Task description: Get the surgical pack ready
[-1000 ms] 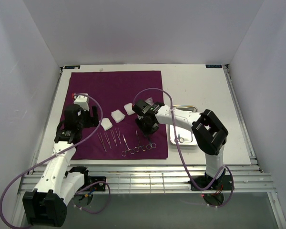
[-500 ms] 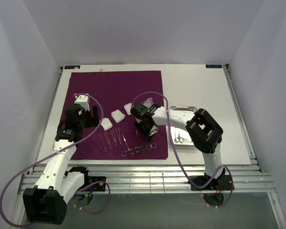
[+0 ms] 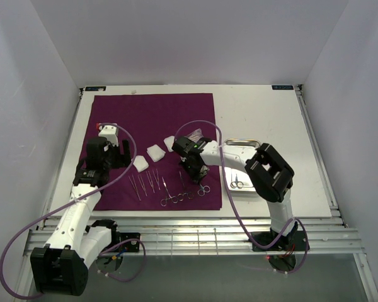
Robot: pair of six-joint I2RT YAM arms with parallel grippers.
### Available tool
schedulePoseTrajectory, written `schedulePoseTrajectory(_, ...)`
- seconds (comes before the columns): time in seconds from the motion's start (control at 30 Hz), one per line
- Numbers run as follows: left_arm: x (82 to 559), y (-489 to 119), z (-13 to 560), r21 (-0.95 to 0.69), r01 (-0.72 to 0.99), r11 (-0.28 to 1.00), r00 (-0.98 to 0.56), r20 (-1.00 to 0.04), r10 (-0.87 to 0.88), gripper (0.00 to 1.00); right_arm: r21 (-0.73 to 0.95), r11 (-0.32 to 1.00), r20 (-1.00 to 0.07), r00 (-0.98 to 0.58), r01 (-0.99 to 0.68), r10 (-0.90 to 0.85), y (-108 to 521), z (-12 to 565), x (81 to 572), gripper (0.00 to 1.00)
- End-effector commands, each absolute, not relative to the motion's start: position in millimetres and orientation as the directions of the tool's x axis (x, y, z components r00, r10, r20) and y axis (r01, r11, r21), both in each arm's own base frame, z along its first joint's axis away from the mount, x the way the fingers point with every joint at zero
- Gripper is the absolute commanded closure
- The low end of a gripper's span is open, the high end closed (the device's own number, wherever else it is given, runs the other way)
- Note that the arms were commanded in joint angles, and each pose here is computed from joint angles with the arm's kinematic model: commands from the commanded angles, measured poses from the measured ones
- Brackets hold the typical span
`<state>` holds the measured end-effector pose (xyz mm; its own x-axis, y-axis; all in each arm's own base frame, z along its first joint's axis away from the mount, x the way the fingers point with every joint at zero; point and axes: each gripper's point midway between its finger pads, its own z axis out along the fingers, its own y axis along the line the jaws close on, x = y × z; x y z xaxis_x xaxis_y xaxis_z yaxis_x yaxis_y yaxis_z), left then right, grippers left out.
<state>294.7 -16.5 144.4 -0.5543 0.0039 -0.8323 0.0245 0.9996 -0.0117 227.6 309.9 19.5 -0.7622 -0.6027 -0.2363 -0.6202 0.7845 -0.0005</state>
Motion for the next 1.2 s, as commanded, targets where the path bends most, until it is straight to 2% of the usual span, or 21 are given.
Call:
schedulePoseTrajectory(0.0, 299, -14, 155, -0.006, 0.010, 1.000, -0.525, -0.851, 0.000, 0.07, -0.072, 0.798, -0.193, -0.776, -0.599, -0.600, 293, 10, 226, 0.90)
schedulePoseTrajectory(0.27, 299, -14, 155, -0.005, 0.012, 1.000, -0.524, -0.852, 0.002, 0.07, -0.048, 0.805, -0.248, -0.774, -0.591, -0.583, 301, 31, 230, 0.92)
schedulePoseTrajectory(0.5, 299, -13, 156, -0.001, 0.011, 1.000, -0.520, -0.854, 0.004, 0.07, 0.001, 0.805, -0.344, -0.756, -0.593, -0.557, 312, 57, 238, 0.92)
schedulePoseTrajectory(0.73, 299, -13, 155, 0.003, 0.012, 1.000, -0.520, -0.854, 0.009, 0.07, 0.053, 0.804, -0.382, -0.756, -0.593, -0.532, 320, 68, 243, 0.92)
schedulePoseTrajectory(0.83, 299, -12, 156, 0.009, 0.012, 1.000, -0.518, -0.855, 0.014, 0.07, 0.089, 0.821, -0.446, -0.760, -0.564, -0.474, 326, 92, 257, 0.92)
schedulePoseTrajectory(0.97, 299, -13, 155, 0.004, 0.016, 1.000, -0.521, -0.854, 0.011, 0.07, 0.214, 0.884, -0.562, -0.793, -0.415, -0.236, 318, 143, 294, 0.92)
schedulePoseTrajectory(1.0, 299, -14, 155, 0.001, 0.020, 1.000, -0.520, -0.854, 0.011, 0.07, 0.234, 0.905, -0.584, -0.795, -0.356, -0.161, 299, 156, 306, 0.92)
schedulePoseTrajectory(1.1, 299, -18, 157, -0.006, 0.044, 0.999, -0.517, -0.856, 0.017, 0.07, 0.192, 0.959, -0.614, -0.788, -0.208, -0.048, 250, 158, 320, 0.92)
schedulePoseTrajectory(1.17, 299, -20, 158, -0.004, 0.059, 0.998, -0.514, -0.857, 0.027, 0.08, 0.126, 0.981, -0.626, -0.779, -0.148, -0.037, 222, 151, 322, 0.92)
